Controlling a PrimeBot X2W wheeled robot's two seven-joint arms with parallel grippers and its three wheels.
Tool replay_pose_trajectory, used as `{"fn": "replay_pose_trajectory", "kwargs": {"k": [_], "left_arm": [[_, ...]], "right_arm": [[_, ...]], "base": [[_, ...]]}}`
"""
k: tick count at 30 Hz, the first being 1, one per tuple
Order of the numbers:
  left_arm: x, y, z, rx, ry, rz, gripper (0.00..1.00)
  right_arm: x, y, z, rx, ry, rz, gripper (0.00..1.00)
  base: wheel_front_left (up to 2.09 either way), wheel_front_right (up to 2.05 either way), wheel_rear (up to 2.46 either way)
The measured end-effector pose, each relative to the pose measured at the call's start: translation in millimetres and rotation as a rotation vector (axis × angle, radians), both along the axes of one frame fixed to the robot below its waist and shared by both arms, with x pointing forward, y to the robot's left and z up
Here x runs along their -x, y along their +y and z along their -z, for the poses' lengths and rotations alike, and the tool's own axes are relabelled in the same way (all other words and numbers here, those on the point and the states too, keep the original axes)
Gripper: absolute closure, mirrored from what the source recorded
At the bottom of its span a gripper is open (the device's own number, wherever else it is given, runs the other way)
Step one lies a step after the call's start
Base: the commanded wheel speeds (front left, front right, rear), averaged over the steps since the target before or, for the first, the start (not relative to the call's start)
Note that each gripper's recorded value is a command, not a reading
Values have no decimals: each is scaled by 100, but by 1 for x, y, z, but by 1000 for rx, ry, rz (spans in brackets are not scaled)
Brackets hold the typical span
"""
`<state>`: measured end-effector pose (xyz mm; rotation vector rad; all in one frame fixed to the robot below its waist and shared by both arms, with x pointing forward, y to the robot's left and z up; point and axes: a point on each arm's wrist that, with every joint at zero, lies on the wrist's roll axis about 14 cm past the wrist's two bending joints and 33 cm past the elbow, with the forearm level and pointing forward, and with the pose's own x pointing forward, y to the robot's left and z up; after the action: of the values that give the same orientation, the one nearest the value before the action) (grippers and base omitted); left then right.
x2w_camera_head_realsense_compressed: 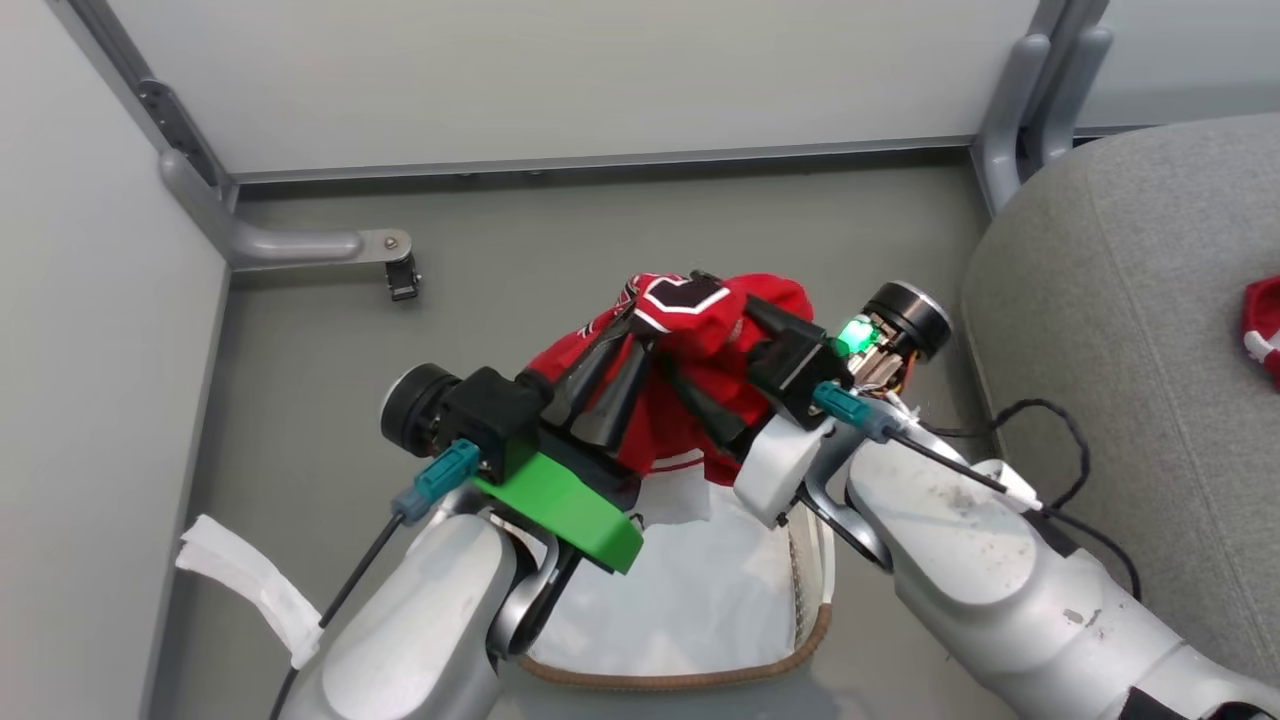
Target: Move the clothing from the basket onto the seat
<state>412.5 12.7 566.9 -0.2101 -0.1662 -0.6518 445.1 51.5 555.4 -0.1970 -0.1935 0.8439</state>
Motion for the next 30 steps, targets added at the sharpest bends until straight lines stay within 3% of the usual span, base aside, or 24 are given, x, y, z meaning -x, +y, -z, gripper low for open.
{"fn": "replay_pose_trajectory", "kwargs": {"k": [1,3,9,10,12,13,20,25,30], "left_arm": [[1,0,0,1,2,1,100],[3,2,2,-1,8,-1,100],[-2,14,2,1,10,-34,100],[-4,16,1,1,6,-39,88],[-7,15,1,0,2,-42,4],[-9,15,0,4,-1,-43,0],[-16,-6,15,-1,25,5,0],[-21,-32,28,-2,57,72,0],[-21,-65,46,-2,100,159,0]], "right_arm": [[0,3,5,15,14,-7,2],[-2,9,14,2,67,-7,100],[-10,8,21,-44,135,22,100],[-12,4,18,-58,135,33,100],[-15,-4,13,-84,130,57,100],[-17,-10,10,-101,128,76,100],[-27,-74,1,-192,116,248,100],[-43,-151,-26,-208,17,428,100],[-58,-241,-80,-150,-165,615,100]], "base": [[0,0,0],[0,0,0],[0,0,0],[0,0,0],[0,0,0],[0,0,0],[0,0,0],[0,0,0],[0,0,0]]}}
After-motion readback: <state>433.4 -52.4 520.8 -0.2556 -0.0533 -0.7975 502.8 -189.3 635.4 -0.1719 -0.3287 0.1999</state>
